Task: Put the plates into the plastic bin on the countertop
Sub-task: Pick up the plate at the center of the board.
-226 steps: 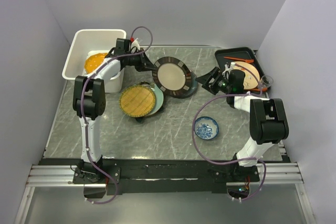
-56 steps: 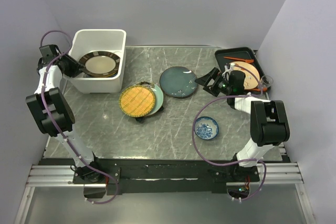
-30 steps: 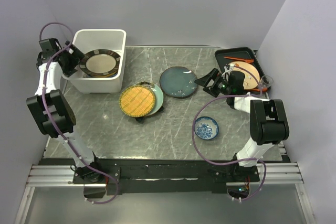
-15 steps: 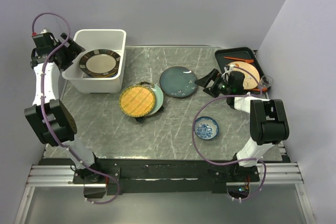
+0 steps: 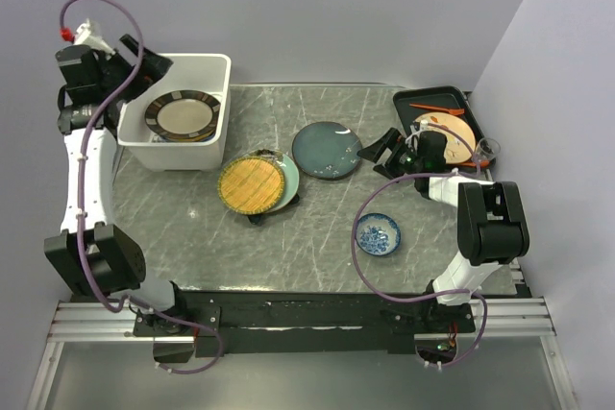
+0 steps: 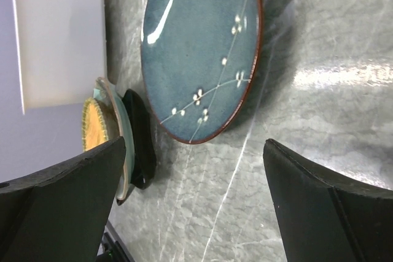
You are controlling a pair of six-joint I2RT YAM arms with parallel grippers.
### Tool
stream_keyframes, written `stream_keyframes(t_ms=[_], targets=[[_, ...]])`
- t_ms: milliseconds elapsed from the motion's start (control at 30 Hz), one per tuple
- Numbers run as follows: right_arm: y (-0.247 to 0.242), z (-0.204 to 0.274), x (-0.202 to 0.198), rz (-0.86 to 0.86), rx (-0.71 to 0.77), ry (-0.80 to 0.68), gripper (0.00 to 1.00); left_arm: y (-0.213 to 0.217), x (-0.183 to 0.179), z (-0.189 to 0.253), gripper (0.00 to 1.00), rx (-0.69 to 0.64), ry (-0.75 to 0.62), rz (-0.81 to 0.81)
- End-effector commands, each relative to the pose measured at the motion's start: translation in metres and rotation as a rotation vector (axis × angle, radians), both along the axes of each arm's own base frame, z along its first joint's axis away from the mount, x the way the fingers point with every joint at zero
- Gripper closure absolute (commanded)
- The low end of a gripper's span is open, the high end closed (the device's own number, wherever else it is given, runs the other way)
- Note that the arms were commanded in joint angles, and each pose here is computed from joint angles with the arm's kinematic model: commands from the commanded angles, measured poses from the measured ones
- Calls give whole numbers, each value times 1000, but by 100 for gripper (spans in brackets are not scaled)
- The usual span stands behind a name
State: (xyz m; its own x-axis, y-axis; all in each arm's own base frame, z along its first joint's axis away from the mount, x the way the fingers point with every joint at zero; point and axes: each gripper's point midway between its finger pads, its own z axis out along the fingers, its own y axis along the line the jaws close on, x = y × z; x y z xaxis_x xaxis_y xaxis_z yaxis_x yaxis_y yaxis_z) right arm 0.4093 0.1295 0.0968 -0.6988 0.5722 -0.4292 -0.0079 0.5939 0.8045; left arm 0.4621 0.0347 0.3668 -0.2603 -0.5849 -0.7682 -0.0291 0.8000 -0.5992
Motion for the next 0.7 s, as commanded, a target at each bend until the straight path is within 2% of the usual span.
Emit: stream_keyframes(t_ms=[0,267,333,367,500,667], targets=[[-6,20,11,-24,-53,-55,0,-51,-2,40,0,49,-131,-129],[-16,1,14,-79,-95,12,2,-120,6,27,1,53,-115,-295],[-14,-4,17,-77,-83,22,5,-124,9,21,1,50,-105,-307],[-13,-5,17,-78,-71,28,7,-145,5,18,1,42,-100,-352],[-7,-10,24,-64,-44,36,19,-169,7,3,1,37,-69,-401],[2,-16,32,-53,-46,56,25,-199,5,-13,1,35,-40,-459]])
